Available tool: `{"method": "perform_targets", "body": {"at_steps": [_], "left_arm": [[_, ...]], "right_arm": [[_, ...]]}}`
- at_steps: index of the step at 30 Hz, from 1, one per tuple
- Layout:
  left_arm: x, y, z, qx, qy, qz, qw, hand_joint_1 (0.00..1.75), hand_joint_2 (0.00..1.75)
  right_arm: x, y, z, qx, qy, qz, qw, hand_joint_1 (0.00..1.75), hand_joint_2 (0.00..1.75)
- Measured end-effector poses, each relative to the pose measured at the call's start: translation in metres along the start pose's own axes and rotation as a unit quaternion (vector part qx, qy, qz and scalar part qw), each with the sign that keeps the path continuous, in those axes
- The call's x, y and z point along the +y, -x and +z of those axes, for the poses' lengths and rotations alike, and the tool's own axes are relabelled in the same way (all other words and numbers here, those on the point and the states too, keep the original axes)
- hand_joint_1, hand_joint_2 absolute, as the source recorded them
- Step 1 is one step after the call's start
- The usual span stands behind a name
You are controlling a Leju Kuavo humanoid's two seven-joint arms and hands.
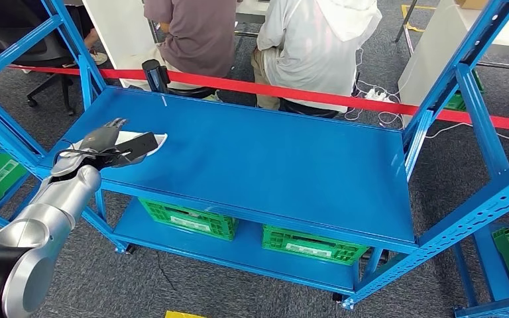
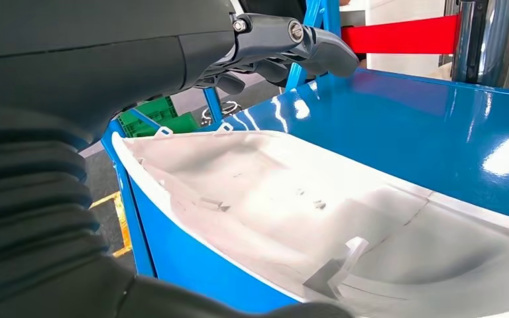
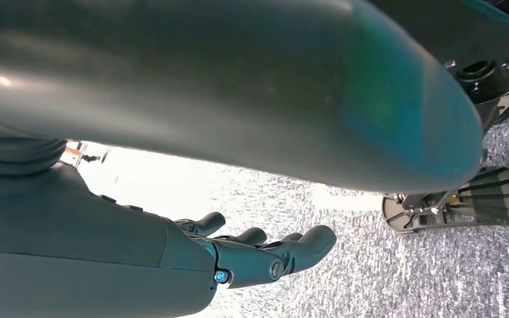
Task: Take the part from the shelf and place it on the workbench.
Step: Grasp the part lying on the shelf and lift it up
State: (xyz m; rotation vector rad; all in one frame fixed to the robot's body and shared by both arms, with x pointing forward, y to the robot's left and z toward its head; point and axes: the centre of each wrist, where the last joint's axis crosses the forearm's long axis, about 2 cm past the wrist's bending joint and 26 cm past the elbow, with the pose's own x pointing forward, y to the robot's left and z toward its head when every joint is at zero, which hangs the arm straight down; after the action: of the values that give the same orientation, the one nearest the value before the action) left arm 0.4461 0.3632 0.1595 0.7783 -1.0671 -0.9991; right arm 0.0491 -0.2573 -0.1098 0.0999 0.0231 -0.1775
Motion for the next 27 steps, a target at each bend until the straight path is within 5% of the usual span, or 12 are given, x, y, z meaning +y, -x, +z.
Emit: {"method": "perform_targets", "body": {"at_steps": [27], "left_arm": [[-0.028, 0.010, 0.007, 0.019, 0.032, -0.022, 0.999, 0.00, 1.75]], "right_arm": [[0.000, -0.001, 0.000, 0.001, 0.003, 0.008, 1.000, 0.00, 0.00]]}}
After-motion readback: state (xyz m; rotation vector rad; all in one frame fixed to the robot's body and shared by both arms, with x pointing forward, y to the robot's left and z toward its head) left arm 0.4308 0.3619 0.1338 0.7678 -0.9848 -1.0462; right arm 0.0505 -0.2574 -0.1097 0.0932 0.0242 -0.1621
